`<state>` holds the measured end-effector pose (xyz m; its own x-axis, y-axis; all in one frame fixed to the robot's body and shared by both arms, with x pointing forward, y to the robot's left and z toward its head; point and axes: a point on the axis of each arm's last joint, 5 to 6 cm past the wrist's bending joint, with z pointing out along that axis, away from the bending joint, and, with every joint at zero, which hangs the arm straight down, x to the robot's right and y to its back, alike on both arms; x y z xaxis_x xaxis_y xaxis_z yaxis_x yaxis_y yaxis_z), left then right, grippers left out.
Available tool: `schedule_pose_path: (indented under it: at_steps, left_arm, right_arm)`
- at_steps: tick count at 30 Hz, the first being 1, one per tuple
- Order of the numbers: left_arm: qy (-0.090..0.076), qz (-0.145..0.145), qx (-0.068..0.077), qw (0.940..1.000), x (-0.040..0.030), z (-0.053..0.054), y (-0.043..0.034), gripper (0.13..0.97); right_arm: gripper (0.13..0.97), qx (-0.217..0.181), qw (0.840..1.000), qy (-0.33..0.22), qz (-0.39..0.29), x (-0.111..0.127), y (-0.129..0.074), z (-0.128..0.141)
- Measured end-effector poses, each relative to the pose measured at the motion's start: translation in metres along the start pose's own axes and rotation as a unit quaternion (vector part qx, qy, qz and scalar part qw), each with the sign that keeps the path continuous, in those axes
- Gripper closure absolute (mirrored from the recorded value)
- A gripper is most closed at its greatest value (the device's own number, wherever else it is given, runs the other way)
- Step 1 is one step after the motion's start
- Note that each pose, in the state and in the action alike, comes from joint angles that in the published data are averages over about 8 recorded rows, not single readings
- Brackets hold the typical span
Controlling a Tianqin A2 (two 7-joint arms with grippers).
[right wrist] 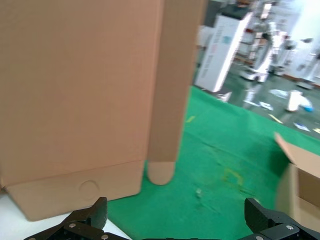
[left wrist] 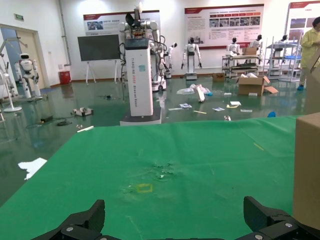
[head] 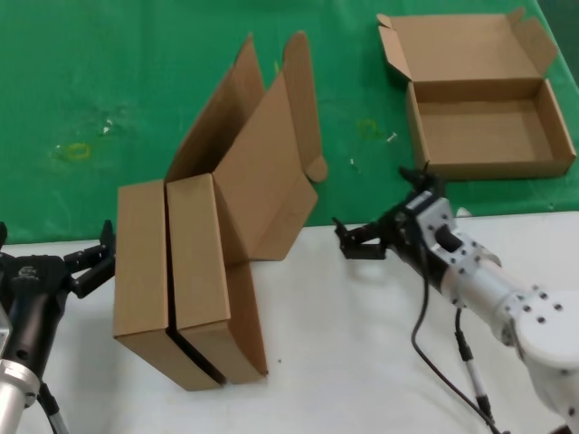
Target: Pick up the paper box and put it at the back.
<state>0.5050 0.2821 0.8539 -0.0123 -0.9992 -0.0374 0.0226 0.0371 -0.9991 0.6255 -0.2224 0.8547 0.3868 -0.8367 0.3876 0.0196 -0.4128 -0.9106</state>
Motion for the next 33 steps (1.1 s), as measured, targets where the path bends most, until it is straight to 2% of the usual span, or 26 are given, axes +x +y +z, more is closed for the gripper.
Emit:
schedule_pose_path:
  at_steps: [9,20,33]
  left_arm:
    - [0.005,0.006,0.0,1.0,0.0006,-0.001,-0.0005,0.132]
    - [0.01,0.014,-0.001,0.9999,0.0014,-0.002,-0.001,0.132]
    - [0.01,0.015,-0.001,0.9998,0.0014,-0.002,-0.0011,0.132]
  right_arm:
    - [0.13,0.02,0.994,0.07,0.077,-0.002,0.013,-0.047]
    - [0.13,0.035,0.977,0.151,0.149,0.001,0.021,-0.106]
    - [0.13,0.036,0.973,0.161,0.158,0.002,0.021,-0.114]
